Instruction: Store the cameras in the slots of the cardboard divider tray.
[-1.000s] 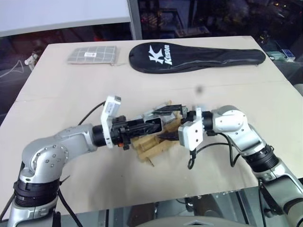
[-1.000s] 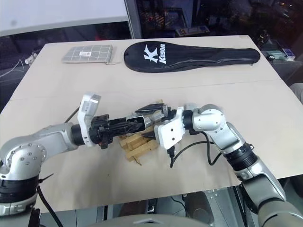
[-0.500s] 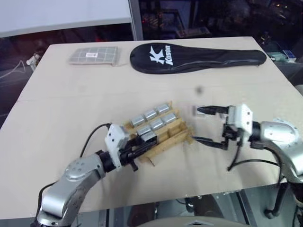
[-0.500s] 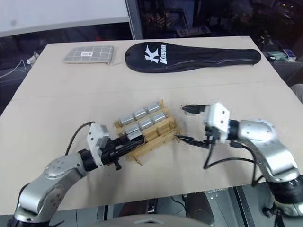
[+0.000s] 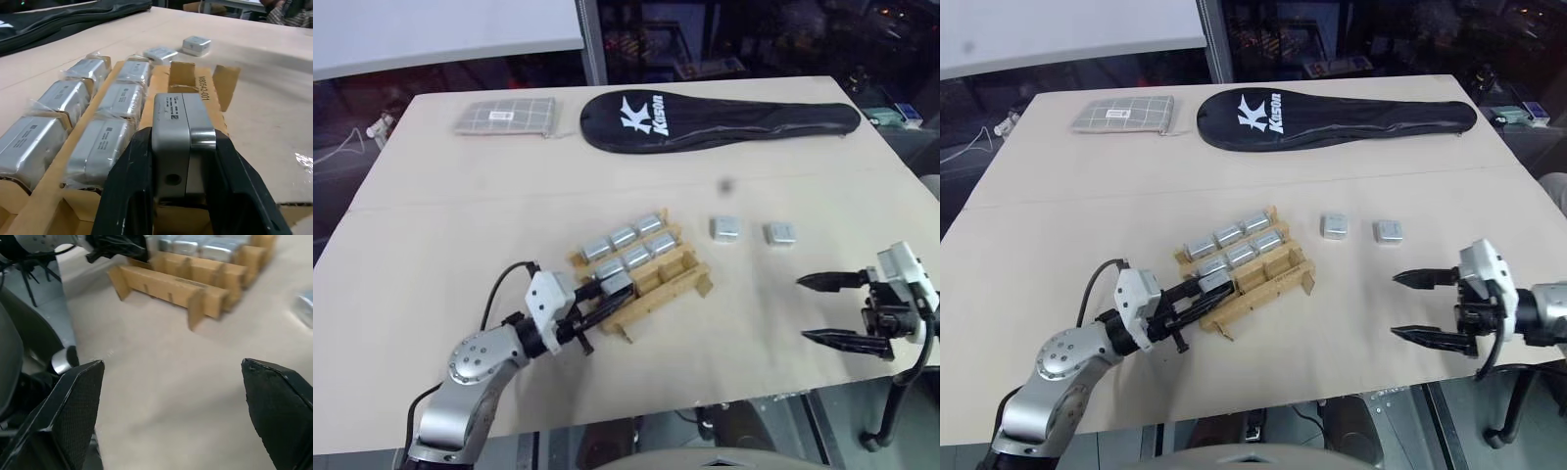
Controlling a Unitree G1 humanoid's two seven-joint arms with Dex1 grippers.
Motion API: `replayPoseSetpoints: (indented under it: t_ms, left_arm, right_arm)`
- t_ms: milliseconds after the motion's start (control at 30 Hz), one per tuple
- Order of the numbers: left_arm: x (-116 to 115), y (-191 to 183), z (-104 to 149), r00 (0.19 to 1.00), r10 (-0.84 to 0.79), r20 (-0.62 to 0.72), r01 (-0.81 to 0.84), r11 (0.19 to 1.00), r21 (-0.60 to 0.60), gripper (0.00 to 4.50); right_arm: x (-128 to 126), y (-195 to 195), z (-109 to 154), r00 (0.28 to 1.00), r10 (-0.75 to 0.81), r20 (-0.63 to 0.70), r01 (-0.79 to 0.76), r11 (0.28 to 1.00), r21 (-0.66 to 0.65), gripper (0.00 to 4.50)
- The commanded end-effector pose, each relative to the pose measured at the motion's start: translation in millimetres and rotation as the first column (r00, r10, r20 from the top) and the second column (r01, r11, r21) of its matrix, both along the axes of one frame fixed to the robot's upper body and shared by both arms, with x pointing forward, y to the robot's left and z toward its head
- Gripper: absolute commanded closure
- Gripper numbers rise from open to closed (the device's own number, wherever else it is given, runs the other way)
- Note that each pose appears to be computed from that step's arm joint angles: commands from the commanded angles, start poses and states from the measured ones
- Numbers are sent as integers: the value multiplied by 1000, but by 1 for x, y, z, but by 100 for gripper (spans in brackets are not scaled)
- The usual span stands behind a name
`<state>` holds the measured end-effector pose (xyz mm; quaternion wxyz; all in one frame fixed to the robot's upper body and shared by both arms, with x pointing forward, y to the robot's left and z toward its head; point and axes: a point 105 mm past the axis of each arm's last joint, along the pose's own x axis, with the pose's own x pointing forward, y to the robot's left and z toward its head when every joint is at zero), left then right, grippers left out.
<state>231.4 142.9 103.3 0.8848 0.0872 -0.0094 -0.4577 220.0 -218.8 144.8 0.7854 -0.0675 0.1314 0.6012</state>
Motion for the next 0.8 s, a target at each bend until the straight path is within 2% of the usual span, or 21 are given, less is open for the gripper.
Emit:
replayPoseSetpoints:
  t_ms: [33, 233, 800]
  left_arm:
    - [-3, -1, -4, 1000, -13, 21, 13, 1000, 4, 371]
    - [1, -14, -7, 996, -42, 74, 43, 999, -15, 371]
    - [9, -20, -11, 991, -104, 86, 105, 994, -14, 371]
  right_arm:
    - [2, -9, 11, 998, 9, 67, -8, 1000, -10, 6]
    - [5, -7, 11, 997, 7, 80, -6, 1000, -5, 6]
    - [2, -1, 14, 994, -17, 108, 17, 1000, 0, 6]
